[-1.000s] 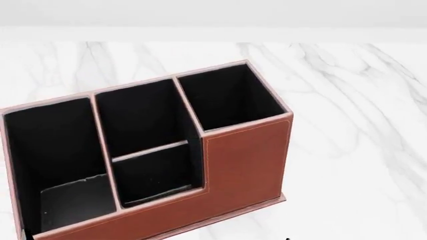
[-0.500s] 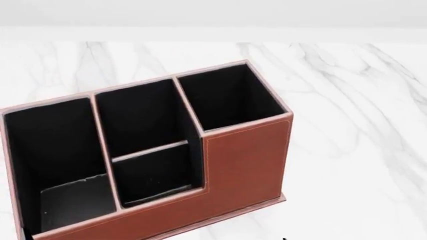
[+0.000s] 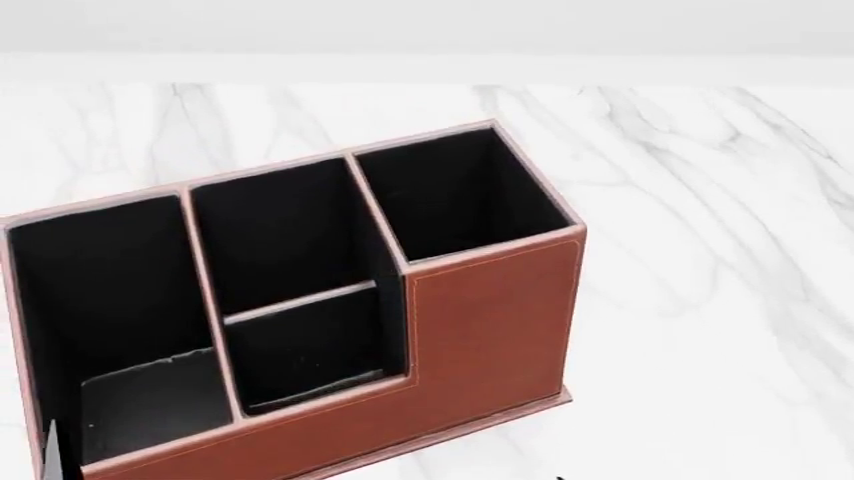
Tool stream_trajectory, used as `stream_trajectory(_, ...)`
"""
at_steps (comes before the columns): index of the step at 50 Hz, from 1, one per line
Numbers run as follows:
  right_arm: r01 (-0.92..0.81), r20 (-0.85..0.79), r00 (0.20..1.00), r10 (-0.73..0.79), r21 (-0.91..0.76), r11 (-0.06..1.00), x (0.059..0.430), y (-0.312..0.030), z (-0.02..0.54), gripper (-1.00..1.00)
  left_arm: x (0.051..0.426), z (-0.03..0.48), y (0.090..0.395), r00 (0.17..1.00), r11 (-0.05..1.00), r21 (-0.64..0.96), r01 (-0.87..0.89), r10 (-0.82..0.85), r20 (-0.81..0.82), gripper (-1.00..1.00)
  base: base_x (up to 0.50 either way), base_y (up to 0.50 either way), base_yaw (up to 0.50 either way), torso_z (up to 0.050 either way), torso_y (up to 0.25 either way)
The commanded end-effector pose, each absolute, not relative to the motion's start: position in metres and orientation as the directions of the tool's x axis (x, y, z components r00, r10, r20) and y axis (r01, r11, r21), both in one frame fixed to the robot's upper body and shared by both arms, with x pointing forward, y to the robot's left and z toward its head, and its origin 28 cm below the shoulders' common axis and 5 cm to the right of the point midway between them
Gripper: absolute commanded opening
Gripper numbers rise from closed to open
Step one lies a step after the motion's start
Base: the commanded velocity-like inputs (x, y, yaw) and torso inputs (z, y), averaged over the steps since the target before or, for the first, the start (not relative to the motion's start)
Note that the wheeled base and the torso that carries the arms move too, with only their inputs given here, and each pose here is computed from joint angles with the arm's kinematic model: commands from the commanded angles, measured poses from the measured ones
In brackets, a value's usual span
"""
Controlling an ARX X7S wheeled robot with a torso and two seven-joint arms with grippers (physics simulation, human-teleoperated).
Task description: Pick up the book and place it in the back compartment of the caddy.
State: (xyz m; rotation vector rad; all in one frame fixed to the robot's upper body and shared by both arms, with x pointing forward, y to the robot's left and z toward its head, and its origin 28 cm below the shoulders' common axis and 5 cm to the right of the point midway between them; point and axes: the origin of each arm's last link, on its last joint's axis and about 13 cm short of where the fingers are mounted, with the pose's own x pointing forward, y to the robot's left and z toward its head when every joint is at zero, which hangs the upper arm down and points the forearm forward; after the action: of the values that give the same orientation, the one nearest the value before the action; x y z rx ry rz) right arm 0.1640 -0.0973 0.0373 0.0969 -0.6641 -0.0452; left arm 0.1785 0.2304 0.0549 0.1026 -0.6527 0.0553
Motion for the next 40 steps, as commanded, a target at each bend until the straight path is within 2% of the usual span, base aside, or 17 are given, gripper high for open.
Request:
stream_trajectory(1,0.006,0.611,0.789,-0.068,0.103,0.995,0.165,-0.097,0.036,1.00,0.191,0.068,0.240,0.829,0.988,0.157,-0.003,-0.085,0.553,1.00,0.00,0.00,0.00,0.000,0.000)
stream_trajectory(8,0.004,0.612,0.788,-0.065,0.100,0.995,0.165,-0.096,0.036,1.00,0.204,0.075,0.248,0.864,0.980,0.153,0.130,-0.188,0.468,1.00,0.00,0.00,0.00,0.000,0.000)
stream_trajectory(19,0.001,0.611,0.789,-0.060,0.097,0.995,0.165,-0.096,0.036,1.00,0.218,0.078,0.257,0.876,0.959,0.131,0.250,-0.282,0.391,1.00,0.00,0.00,0.00,0.000,0.000)
stream_trajectory(26,-0.002,0.610,0.791,-0.057,0.095,0.995,0.166,-0.095,0.035,1.00,0.229,0.074,0.262,0.860,0.912,0.146,0.383,-0.410,0.303,1.00,0.00,0.00,0.00,0.000,0.000)
stream_trajectory(28,-0.002,0.609,0.791,-0.055,0.093,0.996,0.166,-0.095,0.035,1.00,0.235,0.071,0.262,0.883,0.928,0.175,0.330,-0.369,0.289,1.00,0.00,0.00,0.00,0.000,0.000)
stream_trajectory(40,-0.002,0.611,0.790,-0.051,0.087,0.996,0.166,-0.095,0.034,1.00,0.253,0.057,0.257,0.847,0.852,0.212,0.479,-0.512,0.141,1.00,0.00,0.00,0.00,0.000,0.000)
